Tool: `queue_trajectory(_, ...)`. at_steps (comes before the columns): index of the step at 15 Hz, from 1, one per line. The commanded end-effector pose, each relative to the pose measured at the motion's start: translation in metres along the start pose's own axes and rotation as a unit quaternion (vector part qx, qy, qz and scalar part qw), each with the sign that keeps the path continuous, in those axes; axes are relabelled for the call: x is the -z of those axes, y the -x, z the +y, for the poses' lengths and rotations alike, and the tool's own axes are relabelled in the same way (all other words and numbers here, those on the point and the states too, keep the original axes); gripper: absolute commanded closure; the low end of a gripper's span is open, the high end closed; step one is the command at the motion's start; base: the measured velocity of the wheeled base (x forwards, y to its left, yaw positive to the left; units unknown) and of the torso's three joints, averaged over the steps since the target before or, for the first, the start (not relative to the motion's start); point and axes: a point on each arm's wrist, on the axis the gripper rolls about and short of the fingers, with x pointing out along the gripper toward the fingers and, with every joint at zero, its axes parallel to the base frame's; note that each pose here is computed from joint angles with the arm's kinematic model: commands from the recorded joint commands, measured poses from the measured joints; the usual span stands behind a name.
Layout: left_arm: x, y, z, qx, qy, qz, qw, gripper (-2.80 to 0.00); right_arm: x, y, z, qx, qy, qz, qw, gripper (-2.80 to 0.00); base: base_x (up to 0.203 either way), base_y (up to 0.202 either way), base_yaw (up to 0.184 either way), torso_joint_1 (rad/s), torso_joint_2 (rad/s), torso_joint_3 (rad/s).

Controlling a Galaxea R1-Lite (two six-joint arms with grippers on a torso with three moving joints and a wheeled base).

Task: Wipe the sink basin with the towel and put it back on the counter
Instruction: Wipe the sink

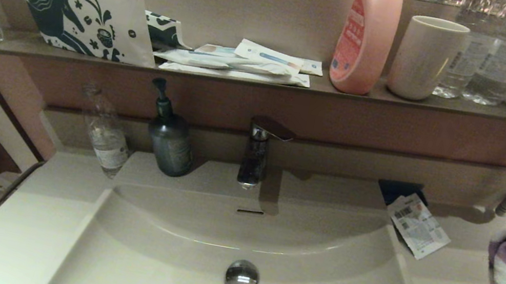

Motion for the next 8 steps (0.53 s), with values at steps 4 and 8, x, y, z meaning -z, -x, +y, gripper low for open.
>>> queue_trajectory(4, 0.000, 0.000, 0.000, 0.000, 0.000, 0.000, 1.0000, 0.00, 0.000, 0.035, 0.036, -0.103, 0.010, 0.013, 0.995, 0.00, 0.000, 0.000, 0.000, 0.000, 0.00, 0.000)
queue_trajectory(8, 0.000, 0.000, 0.000, 0.000, -0.001, 0.000, 1.0000, 0.00, -0.003, 0.017, 0.072, -0.126, 0.005, 0.079, 0.989, 0.00, 0.000, 0.000, 0.000, 0.000, 0.00, 0.000)
